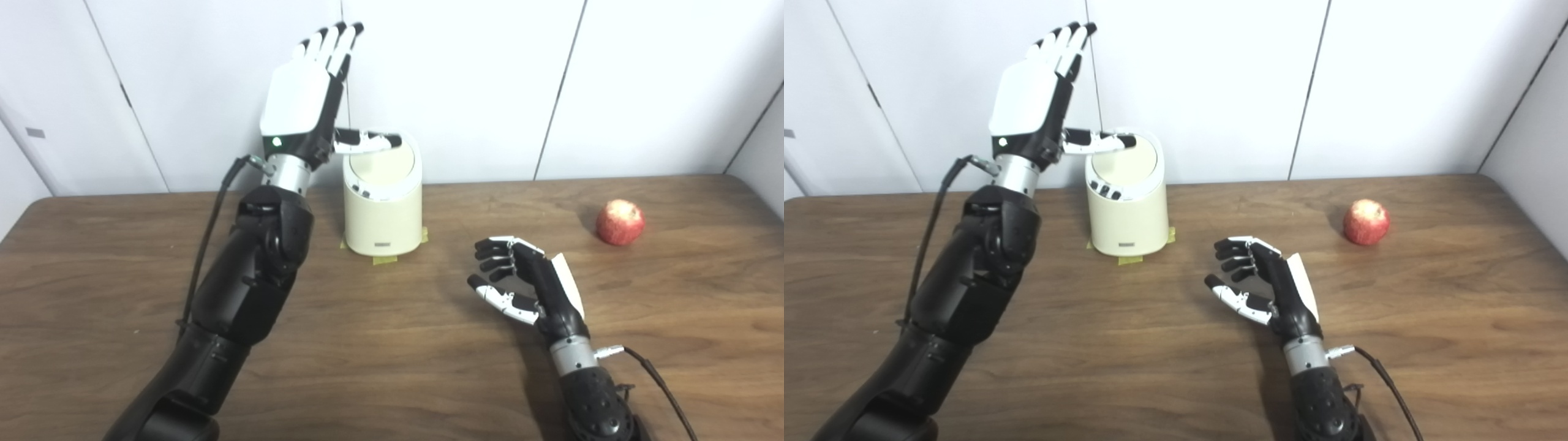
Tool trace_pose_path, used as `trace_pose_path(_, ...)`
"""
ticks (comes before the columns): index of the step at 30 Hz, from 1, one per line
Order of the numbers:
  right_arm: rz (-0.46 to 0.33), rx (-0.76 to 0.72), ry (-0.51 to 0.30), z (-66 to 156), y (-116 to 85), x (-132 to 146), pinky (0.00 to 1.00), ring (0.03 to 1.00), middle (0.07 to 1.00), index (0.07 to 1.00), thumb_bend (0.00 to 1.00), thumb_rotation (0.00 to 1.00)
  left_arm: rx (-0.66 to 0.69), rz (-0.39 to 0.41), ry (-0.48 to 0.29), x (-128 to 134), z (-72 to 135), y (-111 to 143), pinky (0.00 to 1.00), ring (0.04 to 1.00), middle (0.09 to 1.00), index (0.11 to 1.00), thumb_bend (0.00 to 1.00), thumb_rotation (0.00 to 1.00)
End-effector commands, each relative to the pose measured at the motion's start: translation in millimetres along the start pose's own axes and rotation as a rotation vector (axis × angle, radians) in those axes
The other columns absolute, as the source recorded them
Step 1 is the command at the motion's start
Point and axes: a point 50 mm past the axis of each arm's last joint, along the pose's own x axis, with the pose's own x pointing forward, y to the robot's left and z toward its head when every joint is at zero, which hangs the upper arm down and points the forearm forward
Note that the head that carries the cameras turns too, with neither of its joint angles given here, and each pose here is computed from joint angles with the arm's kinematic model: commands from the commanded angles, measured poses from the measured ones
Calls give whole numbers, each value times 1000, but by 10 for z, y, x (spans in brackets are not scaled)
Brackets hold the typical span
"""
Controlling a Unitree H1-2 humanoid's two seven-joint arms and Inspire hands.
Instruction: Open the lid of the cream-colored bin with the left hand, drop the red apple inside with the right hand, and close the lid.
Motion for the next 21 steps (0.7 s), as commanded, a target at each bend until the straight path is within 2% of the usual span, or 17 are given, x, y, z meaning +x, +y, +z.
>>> trace_pose_path(1,-19,0,-48,100,-13,56,514,600,637,633,278,196,26,75,-20,218,32,214,1000,1000,995,978,944,352)
trace_pose_path(5,-19,0,-46,99,-13,54,510,595,632,630,282,189,21,40,39,228,-98,116,1000,1000,984,956,941,320)
trace_pose_path(9,-16,-2,-42,99,-18,51,511,598,635,631,283,216,17,25,67,238,-185,67,1000,1000,990,959,910,325)
trace_pose_path(17,-14,-2,-31,116,-11,40,515,603,641,637,288,223,77,36,82,289,-272,-36,1000,1000,982,960,976,267)
trace_pose_path(21,-11,-2,-29,124,-1,40,516,604,642,638,283,222,89,50,108,305,-281,-91,1000,1000,967,932,939,314)
